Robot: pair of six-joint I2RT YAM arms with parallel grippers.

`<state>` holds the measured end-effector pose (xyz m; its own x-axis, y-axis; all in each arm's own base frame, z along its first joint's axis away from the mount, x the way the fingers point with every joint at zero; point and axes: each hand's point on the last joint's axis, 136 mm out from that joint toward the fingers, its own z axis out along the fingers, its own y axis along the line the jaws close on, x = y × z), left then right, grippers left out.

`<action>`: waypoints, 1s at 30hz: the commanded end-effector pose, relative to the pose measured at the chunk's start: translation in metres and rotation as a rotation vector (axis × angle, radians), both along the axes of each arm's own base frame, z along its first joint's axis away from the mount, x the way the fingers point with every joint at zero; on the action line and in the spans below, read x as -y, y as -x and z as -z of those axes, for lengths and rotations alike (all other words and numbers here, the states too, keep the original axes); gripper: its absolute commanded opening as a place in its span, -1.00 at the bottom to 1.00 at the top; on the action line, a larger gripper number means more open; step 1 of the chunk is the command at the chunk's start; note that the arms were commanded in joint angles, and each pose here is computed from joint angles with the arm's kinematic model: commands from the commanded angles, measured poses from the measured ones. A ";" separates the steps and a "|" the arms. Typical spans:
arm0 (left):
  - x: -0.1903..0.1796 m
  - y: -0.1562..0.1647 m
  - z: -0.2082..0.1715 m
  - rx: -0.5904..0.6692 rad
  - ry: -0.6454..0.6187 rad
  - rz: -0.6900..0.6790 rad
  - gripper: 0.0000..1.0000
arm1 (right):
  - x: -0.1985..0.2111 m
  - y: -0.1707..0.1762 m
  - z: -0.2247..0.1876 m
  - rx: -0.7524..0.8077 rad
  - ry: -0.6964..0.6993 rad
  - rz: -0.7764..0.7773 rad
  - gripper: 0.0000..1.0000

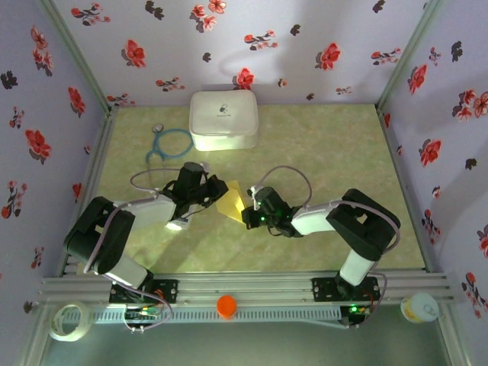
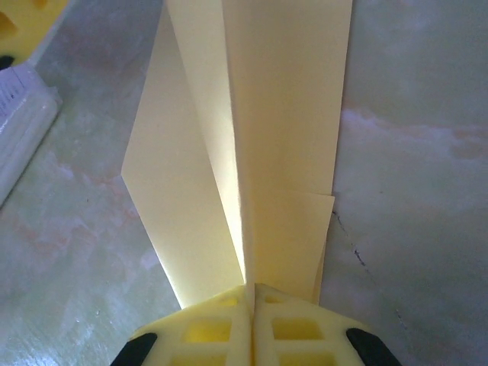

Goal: Fold a paper plane with a square sheet of paper (pick it up from the middle)
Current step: Fourth fold the wing at the center of the table.

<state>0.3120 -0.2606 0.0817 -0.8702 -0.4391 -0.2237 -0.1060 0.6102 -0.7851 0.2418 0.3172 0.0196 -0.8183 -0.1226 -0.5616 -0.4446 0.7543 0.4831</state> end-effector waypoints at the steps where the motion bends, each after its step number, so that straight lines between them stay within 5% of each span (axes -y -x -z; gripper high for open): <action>1: 0.002 -0.002 0.002 -0.001 0.011 0.013 -1.00 | 0.012 0.011 0.021 -0.089 0.026 0.019 -0.82; 30: 0.032 -0.011 0.031 -0.053 0.044 0.090 -1.00 | 0.015 0.011 0.039 -0.314 -0.040 0.064 -0.80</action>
<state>0.3164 -0.2833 0.0440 -0.9158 -0.3741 -0.1460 -0.1203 0.6026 -0.7889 0.2436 0.3184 0.0202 -0.9142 -0.0297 -0.4041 -0.3153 0.6787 0.6633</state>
